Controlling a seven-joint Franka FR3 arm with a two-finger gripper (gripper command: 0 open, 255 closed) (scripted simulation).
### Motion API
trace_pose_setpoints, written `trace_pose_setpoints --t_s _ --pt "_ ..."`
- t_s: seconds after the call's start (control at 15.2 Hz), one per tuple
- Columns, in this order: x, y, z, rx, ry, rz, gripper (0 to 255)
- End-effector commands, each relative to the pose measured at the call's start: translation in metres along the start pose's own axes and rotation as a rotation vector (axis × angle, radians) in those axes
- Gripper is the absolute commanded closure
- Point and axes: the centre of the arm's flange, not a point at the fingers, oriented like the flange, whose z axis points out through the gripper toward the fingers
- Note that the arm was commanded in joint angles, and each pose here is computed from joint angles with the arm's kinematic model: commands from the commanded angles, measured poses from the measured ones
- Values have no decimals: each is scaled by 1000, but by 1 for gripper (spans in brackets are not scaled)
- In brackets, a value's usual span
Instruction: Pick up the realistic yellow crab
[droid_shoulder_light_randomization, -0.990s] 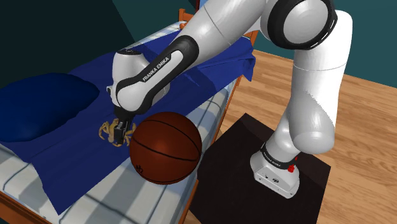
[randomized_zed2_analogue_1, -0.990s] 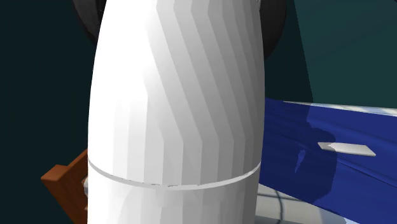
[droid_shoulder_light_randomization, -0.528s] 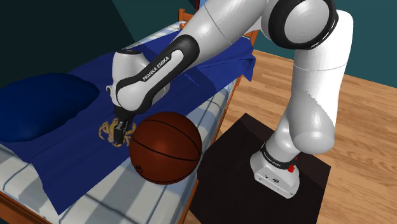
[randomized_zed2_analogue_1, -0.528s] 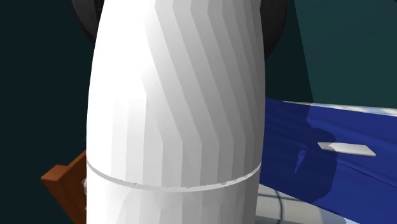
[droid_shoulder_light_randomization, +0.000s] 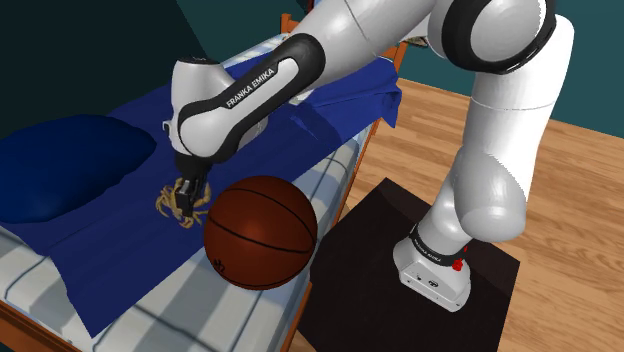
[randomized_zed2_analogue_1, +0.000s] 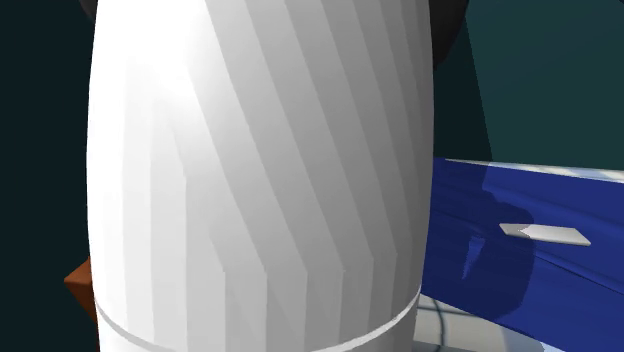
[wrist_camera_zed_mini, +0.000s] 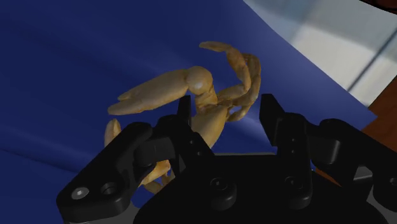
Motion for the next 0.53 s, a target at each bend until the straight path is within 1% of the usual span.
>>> trace_pose_setpoints --t_s 0.0,0.33,0.46 --pt "2 -2 -11 0 0 0 255" --pt "7 -7 -36 0 0 0 255" --pt "7 -7 -37 0 0 0 255"
